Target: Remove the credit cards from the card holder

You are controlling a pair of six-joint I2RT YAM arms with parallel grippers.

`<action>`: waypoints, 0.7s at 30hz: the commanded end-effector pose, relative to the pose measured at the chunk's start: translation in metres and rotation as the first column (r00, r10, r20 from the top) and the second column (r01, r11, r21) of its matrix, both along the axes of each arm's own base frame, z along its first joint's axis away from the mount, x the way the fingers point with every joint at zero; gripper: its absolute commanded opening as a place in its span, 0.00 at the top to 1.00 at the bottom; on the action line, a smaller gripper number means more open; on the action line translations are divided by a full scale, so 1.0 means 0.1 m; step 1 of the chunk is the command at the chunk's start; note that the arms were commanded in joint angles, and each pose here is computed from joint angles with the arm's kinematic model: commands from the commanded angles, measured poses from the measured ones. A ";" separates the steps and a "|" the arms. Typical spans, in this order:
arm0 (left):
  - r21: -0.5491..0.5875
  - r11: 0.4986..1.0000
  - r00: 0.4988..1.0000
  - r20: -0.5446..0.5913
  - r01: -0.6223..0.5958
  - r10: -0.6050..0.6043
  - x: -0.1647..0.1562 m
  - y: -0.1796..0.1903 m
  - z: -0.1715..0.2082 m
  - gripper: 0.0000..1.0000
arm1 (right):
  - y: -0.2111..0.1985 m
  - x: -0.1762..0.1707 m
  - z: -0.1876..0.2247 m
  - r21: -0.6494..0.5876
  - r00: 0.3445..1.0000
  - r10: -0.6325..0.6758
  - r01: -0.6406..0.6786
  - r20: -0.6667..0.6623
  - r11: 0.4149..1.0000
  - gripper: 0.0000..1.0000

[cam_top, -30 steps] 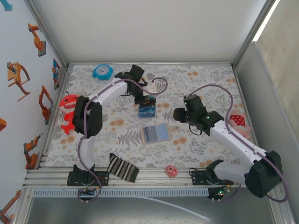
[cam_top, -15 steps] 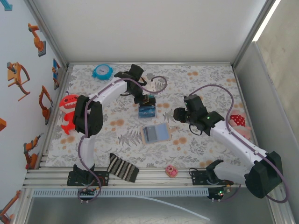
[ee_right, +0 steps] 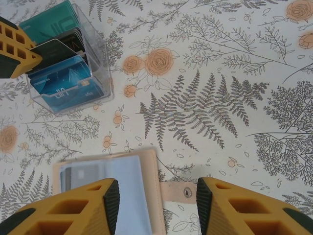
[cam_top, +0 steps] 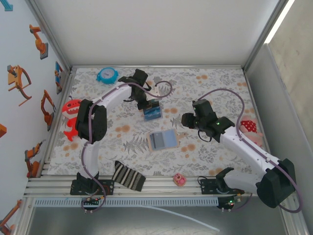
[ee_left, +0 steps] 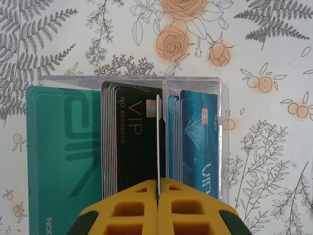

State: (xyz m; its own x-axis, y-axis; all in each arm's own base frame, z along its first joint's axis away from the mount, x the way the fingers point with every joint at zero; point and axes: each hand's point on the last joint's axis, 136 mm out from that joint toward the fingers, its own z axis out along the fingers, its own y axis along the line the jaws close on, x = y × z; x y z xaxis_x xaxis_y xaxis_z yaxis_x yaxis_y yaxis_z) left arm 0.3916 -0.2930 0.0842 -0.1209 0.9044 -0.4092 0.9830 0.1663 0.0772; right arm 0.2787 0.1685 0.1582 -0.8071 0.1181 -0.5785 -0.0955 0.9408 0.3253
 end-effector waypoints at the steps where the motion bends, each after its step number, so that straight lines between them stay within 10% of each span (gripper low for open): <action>1: 0.011 0.998 0.998 0.008 -0.057 0.057 0.06 0.08 -0.01 0.90 | 0.04 0.01 -0.01 -0.003 1.000 0.015 -0.015 0.008 1.000 0.54; 5: -0.007 0.996 0.996 0.041 -0.084 0.084 0.13 0.07 0.07 0.65 | 0.07 0.02 -0.03 -0.003 1.000 0.027 -0.027 -0.003 1.000 0.54; 21: -0.221 0.959 0.953 0.202 -0.179 0.224 0.06 0.08 0.91 0.56 | 0.38 -0.06 -0.15 -0.061 0.992 0.117 -0.119 -0.042 0.991 0.60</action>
